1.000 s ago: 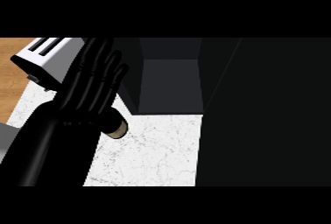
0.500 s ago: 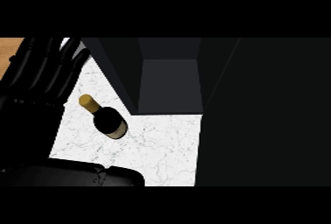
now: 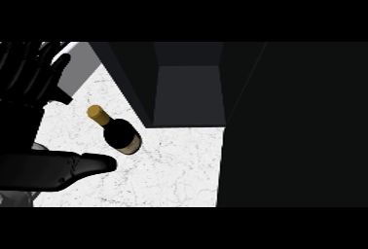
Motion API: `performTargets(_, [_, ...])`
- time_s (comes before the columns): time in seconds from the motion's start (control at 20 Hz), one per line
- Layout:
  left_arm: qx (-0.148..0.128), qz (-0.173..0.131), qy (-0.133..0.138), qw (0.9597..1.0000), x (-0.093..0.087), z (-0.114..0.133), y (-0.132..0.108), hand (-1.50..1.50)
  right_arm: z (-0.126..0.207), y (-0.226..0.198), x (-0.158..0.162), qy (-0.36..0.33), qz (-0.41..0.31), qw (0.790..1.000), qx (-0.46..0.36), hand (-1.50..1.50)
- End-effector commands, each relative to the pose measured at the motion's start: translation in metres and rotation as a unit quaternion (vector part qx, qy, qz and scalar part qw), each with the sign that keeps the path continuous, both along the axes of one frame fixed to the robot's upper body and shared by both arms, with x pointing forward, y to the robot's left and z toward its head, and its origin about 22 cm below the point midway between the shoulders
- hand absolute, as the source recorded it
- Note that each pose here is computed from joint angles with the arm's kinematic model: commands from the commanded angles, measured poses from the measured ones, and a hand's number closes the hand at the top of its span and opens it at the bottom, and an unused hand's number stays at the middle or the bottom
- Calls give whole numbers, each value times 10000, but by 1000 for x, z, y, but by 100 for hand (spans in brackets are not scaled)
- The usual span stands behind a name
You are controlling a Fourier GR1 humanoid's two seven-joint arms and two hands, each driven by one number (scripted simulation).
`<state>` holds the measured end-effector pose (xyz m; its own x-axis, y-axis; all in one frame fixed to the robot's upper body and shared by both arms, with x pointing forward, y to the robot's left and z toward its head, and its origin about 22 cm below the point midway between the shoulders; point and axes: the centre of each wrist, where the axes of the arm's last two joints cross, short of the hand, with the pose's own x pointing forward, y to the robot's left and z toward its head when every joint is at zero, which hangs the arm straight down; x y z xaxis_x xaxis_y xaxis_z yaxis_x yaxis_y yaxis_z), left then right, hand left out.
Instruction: Pick up the wine, place it into the cabinet and close the cabinet
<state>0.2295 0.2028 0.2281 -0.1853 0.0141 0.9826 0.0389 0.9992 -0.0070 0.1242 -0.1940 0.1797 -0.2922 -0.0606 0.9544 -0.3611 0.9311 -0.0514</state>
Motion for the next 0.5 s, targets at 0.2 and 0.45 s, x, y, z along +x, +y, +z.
performTargets(0.2, [-27,59,309,9995,8,-29,33,-150,19,-10,-33,-388,43,9990,228,-150])
performTargets(0.45, [-32,202,431,9989,18,-62,35,-150,33,-15,-48,-441,67,9987,231,-150])
